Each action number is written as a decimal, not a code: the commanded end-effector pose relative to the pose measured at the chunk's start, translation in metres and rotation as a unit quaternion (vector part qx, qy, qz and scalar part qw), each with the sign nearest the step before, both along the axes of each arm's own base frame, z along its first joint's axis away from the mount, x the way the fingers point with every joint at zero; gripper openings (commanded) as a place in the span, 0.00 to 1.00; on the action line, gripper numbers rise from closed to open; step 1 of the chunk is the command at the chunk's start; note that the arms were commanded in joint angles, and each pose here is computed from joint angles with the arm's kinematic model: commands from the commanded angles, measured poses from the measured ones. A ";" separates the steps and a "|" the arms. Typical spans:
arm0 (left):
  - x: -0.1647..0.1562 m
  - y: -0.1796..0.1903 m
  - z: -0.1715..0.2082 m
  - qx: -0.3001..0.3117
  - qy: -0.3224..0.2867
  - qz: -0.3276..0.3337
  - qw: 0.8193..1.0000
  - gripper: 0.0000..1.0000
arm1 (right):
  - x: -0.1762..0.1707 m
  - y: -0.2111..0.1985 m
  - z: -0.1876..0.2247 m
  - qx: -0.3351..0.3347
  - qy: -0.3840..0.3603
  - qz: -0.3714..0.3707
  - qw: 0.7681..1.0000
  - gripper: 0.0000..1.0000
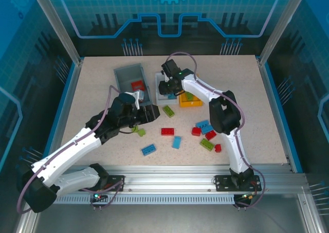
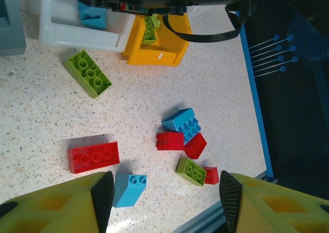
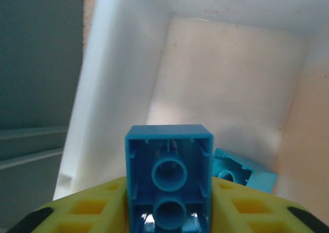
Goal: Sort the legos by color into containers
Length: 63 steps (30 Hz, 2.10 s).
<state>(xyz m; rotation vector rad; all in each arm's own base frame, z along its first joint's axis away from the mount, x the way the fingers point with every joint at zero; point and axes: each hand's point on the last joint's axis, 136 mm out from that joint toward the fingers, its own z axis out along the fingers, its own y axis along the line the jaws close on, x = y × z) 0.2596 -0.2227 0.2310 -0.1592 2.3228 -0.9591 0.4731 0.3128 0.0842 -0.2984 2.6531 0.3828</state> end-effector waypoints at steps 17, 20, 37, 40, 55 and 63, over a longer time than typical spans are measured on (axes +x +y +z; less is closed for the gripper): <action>-0.013 -0.026 -0.059 0.204 -0.050 -0.252 0.945 0.71 | -0.085 -0.039 0.163 0.071 -0.181 0.016 0.981 0.57; -0.016 -0.042 -0.079 0.233 -0.081 -0.332 0.911 0.72 | -0.124 -0.055 0.171 0.105 -0.195 0.036 0.974 0.58; 0.012 -0.062 -0.178 0.414 -0.125 -0.512 0.742 0.76 | -0.260 -0.117 0.131 0.203 -0.138 0.044 0.968 0.70; 0.014 -0.059 -0.183 0.411 -0.119 -0.510 0.746 0.76 | -0.262 -0.115 0.130 0.207 -0.134 0.045 0.968 0.69; 0.019 -0.055 -0.220 0.420 -0.078 -0.507 0.749 0.47 | -0.260 -0.107 0.125 0.208 -0.127 0.053 0.968 0.69; 0.018 -0.049 -0.183 0.409 -0.105 -0.455 0.784 0.22 | -0.256 -0.102 0.129 0.206 -0.132 0.060 0.968 0.69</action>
